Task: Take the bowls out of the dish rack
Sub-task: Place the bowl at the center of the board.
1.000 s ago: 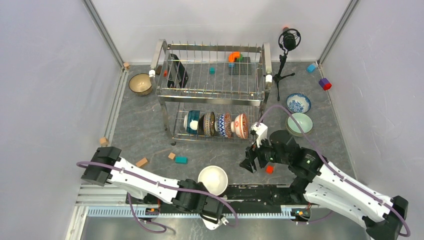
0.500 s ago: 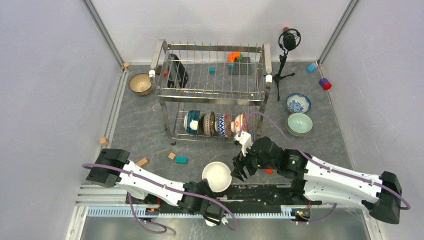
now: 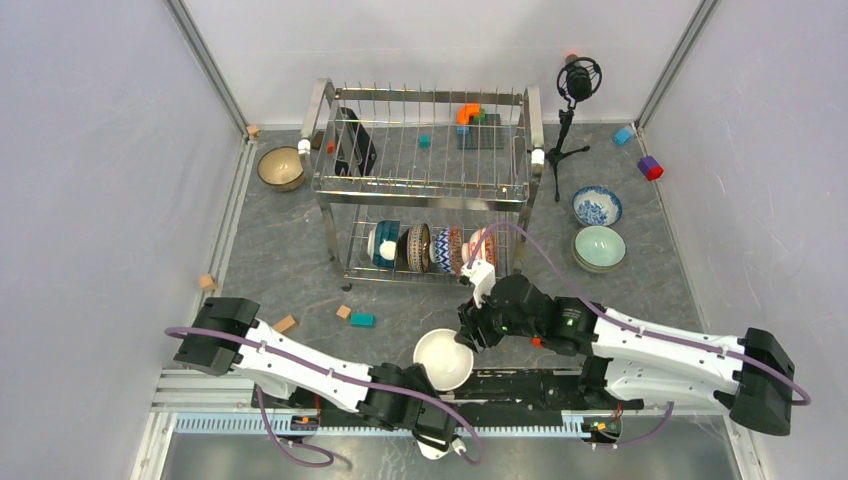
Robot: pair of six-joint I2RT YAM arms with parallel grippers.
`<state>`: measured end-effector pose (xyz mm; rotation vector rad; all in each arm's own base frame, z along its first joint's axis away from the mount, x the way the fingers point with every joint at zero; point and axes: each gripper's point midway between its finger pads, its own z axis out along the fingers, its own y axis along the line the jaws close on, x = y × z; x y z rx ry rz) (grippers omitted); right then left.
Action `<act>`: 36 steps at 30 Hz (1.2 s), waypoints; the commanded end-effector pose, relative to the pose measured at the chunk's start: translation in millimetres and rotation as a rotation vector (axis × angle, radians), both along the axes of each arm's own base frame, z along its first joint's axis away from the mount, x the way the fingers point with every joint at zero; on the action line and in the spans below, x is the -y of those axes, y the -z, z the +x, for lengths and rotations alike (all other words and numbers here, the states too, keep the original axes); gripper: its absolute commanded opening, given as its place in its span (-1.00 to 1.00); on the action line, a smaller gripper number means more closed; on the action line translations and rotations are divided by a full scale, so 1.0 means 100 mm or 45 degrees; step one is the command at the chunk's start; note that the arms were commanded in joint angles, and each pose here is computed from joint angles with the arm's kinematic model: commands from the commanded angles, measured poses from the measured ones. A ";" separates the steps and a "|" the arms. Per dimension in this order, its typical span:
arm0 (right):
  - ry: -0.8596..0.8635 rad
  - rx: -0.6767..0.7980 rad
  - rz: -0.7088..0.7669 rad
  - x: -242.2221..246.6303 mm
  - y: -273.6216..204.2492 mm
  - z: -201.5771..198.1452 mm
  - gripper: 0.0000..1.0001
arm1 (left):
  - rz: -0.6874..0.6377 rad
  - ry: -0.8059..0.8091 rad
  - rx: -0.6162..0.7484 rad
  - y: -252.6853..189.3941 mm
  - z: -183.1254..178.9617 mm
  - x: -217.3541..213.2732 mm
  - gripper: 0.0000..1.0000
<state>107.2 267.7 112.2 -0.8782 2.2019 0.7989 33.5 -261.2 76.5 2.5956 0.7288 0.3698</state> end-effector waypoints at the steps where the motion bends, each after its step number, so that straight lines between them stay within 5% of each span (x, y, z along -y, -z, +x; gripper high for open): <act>1: 0.011 0.009 0.030 -0.10 -0.01 0.02 0.10 | -0.126 -0.036 -0.076 -0.14 -0.11 0.16 -0.96; 14: -0.096 -0.019 -0.087 -0.14 0.17 -0.16 -0.15 | -0.133 -0.056 -0.109 -0.10 -0.13 0.12 -0.96; 20: -0.080 0.004 -0.076 -0.14 0.14 -0.14 -0.74 | -0.157 -0.102 -0.118 -0.08 -0.13 0.13 -0.95; 22: -0.072 0.012 -0.070 -0.14 0.12 -0.13 -0.99 | -0.190 -0.138 -0.130 -0.09 -0.13 0.15 -0.71; 28: -0.002 0.047 -0.014 -0.10 0.03 -0.06 -1.00 | -0.312 -0.226 -0.170 -0.21 -0.13 0.19 0.44; 30: 0.012 0.054 -0.002 -0.09 0.01 -0.05 -1.00 | -0.354 -0.258 -0.177 -0.27 -0.12 0.21 0.96; 36: 0.087 0.090 -0.027 0.05 0.08 0.02 -1.00 | -0.607 -0.487 -0.198 -0.67 -0.03 0.29 0.99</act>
